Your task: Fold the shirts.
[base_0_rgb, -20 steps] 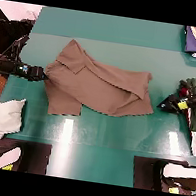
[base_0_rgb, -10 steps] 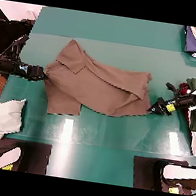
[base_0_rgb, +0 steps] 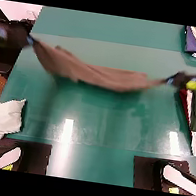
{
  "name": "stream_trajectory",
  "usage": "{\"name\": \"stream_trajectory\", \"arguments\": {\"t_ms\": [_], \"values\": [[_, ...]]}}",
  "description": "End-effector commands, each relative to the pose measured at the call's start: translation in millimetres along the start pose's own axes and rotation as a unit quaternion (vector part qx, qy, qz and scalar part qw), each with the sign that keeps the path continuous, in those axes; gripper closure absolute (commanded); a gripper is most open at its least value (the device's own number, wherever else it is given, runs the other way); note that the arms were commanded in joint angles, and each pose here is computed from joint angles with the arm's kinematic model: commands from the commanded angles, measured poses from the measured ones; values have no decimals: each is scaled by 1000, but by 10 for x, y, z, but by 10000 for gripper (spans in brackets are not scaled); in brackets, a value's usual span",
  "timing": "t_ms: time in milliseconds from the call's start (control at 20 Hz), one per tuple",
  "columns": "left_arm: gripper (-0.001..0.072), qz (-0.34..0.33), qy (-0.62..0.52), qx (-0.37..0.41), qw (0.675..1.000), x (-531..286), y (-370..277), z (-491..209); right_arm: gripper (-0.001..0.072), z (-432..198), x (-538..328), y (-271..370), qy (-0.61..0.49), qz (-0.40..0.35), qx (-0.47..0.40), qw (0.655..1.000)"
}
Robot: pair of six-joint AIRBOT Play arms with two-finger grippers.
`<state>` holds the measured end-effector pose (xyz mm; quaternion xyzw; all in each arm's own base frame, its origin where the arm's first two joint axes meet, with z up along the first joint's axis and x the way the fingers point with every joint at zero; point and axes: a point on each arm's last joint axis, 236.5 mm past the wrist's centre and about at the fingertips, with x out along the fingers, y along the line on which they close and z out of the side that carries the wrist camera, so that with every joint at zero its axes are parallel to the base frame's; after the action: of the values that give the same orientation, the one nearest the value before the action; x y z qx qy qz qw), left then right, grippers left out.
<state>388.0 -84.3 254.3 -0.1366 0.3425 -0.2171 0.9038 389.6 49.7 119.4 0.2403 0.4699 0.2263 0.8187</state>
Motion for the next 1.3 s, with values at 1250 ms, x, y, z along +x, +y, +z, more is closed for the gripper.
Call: {"name": "stream_trajectory", "arguments": {"t_ms": [1250], "values": [[680,11,54,-6,998,-148,-43,-56,700,67,-1315,-252,74,-278,37,957]]}}
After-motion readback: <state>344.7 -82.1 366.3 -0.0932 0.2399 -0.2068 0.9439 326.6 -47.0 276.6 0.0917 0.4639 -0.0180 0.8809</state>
